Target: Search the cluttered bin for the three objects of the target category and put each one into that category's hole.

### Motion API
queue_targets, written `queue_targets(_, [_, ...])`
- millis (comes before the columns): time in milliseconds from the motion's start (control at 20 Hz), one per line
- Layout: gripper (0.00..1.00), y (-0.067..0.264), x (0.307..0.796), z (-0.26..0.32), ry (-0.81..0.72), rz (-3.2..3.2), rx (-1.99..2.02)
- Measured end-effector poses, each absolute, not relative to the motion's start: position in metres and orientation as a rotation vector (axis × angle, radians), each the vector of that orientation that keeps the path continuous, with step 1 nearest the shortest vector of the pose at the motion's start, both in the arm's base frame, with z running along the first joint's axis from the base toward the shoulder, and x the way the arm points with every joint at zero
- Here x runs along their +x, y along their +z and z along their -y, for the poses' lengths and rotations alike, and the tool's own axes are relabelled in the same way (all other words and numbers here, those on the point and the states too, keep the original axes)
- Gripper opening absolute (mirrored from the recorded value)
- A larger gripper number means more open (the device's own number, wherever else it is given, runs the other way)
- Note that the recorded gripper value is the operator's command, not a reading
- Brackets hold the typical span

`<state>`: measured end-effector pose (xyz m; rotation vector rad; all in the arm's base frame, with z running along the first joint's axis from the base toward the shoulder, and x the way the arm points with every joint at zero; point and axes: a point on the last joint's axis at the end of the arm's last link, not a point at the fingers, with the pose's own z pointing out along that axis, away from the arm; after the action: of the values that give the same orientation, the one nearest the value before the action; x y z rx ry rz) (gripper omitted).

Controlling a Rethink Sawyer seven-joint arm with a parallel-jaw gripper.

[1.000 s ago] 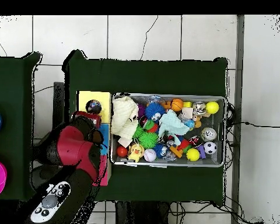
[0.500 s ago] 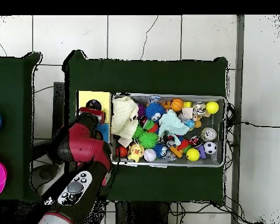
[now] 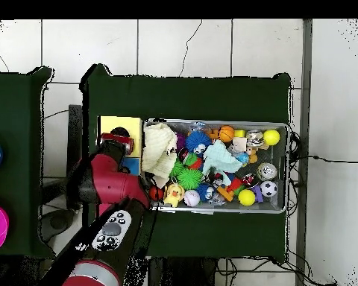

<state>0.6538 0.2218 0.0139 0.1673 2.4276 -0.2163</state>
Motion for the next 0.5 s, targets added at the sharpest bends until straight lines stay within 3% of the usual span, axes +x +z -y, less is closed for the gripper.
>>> queue_targets(500, [0.00, 0.024, 0.638, -0.250, -0.216, -2.496, 0.126])
